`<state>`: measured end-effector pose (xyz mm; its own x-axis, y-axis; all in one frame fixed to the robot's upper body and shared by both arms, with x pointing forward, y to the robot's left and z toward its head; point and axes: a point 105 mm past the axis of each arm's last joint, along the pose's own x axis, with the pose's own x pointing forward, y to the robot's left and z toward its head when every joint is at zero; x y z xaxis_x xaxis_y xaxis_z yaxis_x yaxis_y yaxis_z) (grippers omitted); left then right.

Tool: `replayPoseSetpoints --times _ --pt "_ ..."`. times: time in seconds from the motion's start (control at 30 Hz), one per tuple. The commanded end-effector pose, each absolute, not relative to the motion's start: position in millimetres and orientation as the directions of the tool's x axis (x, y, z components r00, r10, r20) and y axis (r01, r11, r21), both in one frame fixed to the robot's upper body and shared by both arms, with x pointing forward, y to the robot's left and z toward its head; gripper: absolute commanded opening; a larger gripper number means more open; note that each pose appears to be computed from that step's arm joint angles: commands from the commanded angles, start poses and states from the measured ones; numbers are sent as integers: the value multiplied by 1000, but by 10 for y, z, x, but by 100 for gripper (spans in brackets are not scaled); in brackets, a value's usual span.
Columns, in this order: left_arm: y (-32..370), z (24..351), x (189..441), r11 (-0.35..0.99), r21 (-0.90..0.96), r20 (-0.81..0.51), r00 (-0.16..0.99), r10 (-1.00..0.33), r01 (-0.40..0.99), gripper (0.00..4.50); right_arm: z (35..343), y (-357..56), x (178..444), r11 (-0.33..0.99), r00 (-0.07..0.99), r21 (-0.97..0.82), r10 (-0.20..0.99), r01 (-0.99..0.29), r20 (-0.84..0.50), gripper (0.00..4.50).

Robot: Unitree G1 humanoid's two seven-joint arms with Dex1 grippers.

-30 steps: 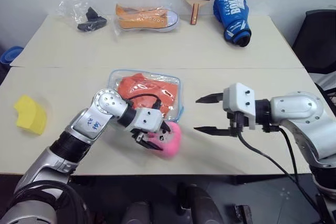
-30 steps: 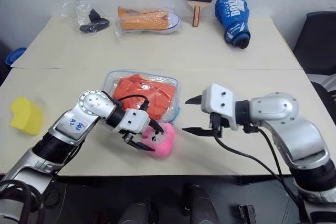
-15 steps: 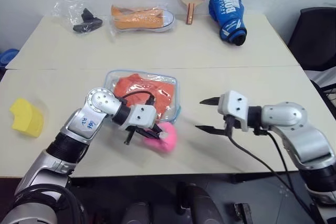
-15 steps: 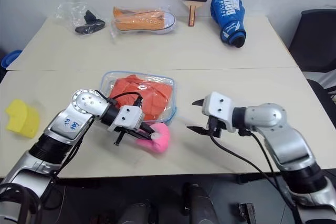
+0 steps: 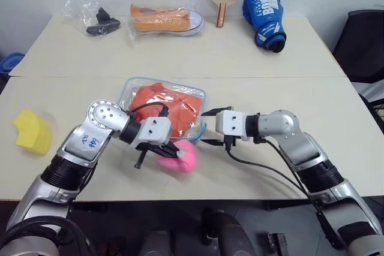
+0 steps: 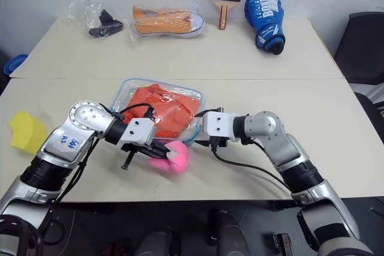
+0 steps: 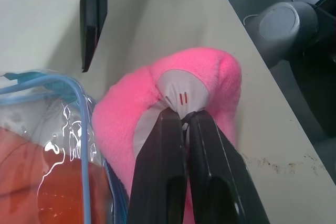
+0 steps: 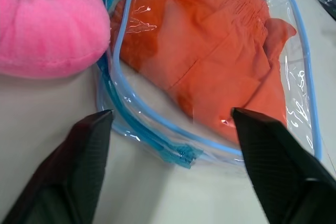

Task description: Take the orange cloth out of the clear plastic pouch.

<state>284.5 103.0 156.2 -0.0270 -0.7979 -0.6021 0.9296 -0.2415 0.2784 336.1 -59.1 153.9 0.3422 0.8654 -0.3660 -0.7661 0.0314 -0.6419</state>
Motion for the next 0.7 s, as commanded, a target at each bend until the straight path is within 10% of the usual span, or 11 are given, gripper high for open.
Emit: replayPoseSetpoints --times 0.03,0.27,0.53,0.7 --pt "1052 1643 2835 -216 317 -583 10 -812 923 0 1614 -523 3350 -7 314 -676 882 -737 -351 241" --pt "1037 1661 2828 -179 315 -557 29 -830 932 0 1529 -471 3329 -40 286 -673 885 -739 -367 4" --pt "1013 1650 2825 -167 318 -546 36 -837 933 0 1467 -453 3331 -83 274 -681 875 -728 -400 4" --pt "995 1652 2815 -167 317 -541 34 -840 934 0 1511 -433 3370 -66 289 -690 876 -721 -386 133"
